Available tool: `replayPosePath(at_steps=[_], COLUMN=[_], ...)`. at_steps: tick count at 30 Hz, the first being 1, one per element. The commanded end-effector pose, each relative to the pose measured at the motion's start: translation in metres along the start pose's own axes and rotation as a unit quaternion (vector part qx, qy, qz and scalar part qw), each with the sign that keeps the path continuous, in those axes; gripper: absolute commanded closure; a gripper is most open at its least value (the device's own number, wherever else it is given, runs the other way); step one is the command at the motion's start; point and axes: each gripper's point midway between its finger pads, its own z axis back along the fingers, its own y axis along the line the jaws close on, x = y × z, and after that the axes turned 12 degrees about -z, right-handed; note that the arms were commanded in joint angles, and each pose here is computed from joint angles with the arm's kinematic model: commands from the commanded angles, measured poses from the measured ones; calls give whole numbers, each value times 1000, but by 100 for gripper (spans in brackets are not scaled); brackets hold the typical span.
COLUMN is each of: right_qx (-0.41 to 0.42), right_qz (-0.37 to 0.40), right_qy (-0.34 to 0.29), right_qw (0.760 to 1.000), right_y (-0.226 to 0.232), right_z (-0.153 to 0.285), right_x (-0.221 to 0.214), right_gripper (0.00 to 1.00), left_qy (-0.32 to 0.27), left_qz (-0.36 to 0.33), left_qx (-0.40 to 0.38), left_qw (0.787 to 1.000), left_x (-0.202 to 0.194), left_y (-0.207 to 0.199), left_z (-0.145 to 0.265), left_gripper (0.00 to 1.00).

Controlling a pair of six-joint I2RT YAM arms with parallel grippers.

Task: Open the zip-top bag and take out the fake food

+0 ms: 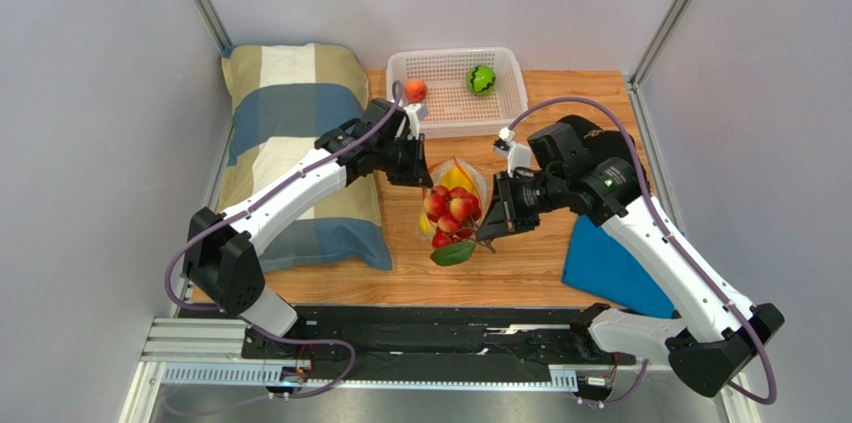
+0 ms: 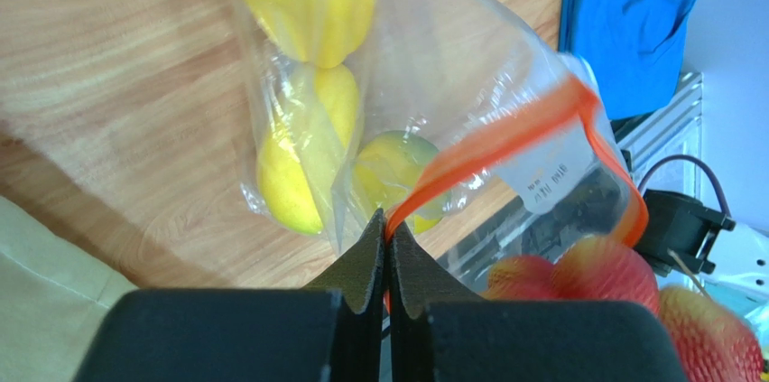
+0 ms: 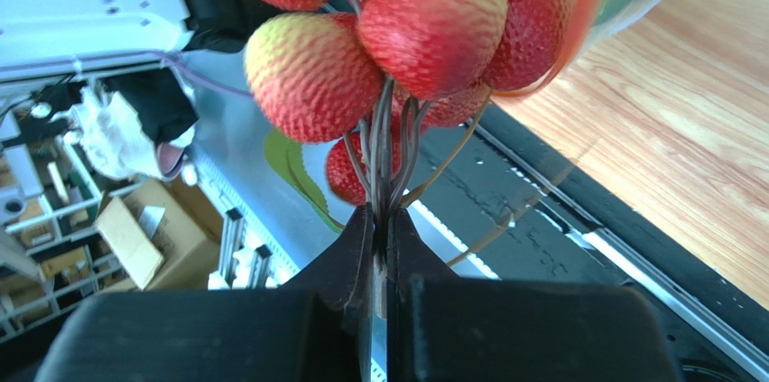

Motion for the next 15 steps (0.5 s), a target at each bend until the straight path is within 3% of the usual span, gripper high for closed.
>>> replayPosePath(at_steps=[1,7,9,15], right_qx=[75,108,69,23], right_qz=[41,61,45,12], right_qy=[-26,-156,-221,-313], right_qw=[996,980,972,949], right_y=[46,104,104,81], right_z=[24,44,52,53], right_x=[11,100,142,238], right_gripper=[100,100,100,100], left_qy=[-17,-15,-5,2], left_qz=[-16,-15,-21,-29], left_qx=[-14,-25,-20,2], left_qw=[1000,999,1000,1000], left_x=[20,12,6,-1], left_y=[-9,-11,-8,3], left_z=[3,3,4,9], left_gripper=[100,100,100,100])
